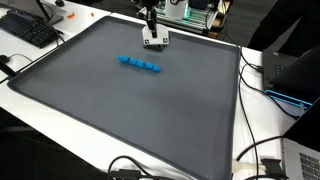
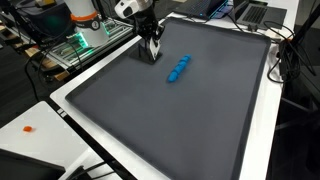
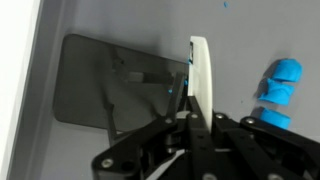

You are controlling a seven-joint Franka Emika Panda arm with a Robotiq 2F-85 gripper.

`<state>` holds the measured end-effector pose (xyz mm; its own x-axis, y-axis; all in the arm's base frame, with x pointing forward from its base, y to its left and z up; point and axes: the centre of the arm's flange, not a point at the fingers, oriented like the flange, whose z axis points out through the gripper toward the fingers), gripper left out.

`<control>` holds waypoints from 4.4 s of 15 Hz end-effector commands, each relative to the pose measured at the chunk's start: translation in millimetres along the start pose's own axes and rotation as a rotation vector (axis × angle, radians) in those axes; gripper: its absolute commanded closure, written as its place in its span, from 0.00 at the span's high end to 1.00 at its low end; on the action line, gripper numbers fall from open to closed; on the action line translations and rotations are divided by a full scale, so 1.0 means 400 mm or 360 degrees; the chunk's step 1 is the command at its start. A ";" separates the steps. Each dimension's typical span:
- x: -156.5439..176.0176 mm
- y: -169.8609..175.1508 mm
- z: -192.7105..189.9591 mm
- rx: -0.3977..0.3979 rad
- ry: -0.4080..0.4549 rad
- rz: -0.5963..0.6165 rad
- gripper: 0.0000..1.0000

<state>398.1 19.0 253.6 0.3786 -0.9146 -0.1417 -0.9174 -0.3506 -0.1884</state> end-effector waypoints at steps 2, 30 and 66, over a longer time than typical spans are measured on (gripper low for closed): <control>-0.006 0.030 0.039 -0.0009 0.0011 0.0086 0.01; -0.025 0.039 -0.022 -0.0023 0.0177 0.0254 0.01; 0.016 0.047 0.069 -0.0057 0.0120 0.0374 0.01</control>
<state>404.8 14.0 237.6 0.1564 -0.9837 -0.0891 -0.9810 -0.1442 -0.1299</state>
